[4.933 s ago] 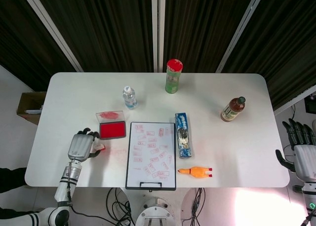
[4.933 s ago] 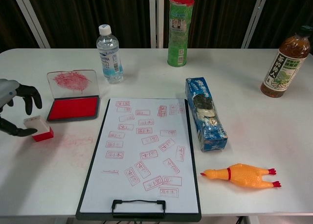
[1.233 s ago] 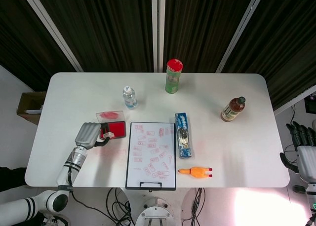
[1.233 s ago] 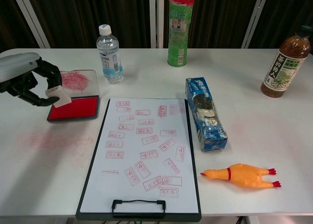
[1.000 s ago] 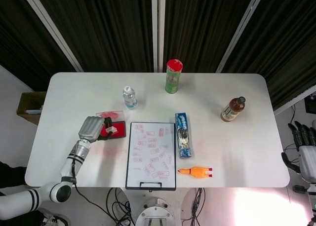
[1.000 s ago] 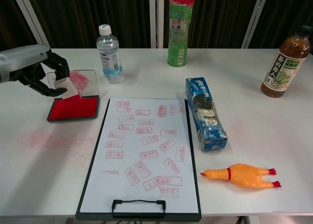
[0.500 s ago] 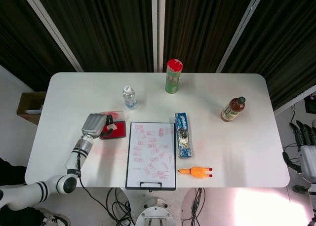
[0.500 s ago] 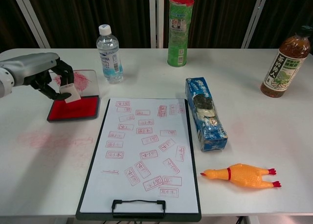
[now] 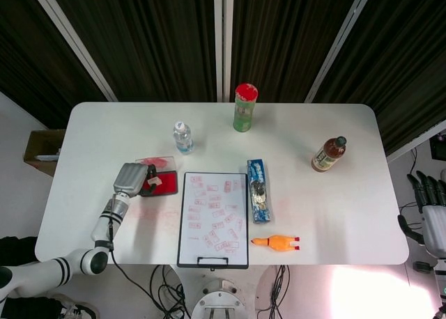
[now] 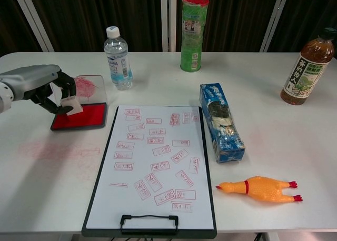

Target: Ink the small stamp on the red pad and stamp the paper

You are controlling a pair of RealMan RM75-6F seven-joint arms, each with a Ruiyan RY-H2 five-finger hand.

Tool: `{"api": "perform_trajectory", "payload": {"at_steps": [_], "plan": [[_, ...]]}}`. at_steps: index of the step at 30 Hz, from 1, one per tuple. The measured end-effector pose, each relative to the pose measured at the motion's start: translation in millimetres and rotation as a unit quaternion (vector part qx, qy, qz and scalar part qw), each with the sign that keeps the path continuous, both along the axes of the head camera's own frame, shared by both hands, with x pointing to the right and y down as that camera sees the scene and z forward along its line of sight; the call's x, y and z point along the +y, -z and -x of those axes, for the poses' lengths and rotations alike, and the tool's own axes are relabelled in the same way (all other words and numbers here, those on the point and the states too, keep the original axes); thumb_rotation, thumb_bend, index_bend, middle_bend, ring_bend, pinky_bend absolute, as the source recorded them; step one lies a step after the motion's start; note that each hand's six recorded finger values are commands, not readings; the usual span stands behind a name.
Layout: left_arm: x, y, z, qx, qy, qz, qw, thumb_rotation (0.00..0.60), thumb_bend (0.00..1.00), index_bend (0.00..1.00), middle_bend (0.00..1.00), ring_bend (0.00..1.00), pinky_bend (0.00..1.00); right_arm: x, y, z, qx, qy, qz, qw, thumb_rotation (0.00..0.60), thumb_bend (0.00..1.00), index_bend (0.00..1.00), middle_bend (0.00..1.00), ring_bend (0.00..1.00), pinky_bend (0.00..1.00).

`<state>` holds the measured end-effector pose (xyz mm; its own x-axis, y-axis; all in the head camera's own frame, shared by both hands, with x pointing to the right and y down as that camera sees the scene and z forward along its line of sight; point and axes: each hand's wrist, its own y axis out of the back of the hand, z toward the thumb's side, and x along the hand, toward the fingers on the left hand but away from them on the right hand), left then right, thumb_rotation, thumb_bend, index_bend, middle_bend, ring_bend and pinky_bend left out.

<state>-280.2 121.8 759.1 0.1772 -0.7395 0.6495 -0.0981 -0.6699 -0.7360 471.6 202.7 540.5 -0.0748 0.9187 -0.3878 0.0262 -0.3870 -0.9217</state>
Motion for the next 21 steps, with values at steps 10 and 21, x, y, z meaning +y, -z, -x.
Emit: {"api": "perform_trajectory", "payload": {"at_steps": [10, 21], "plan": [[5.1, -8.3, 0.5, 0.005, 0.007, 0.009, 0.9999, 0.6, 0.4, 0.68, 0.7, 1.0, 1.0, 2.7, -4.8, 2.1, -0.001, 0.003, 0.011, 0.9999, 0.6, 0.26, 0.0, 0.0, 0.0, 0.0], [-1.7, 0.8, 0.5, 0.019, 0.023, 0.009, 0.9995, 0.6, 0.4, 0.69, 0.7, 1.0, 1.0, 4.1, -5.0, 1.6, -0.003, 0.004, 0.01, 0.9999, 0.6, 0.26, 0.0, 0.0, 0.0, 0.0]]}}
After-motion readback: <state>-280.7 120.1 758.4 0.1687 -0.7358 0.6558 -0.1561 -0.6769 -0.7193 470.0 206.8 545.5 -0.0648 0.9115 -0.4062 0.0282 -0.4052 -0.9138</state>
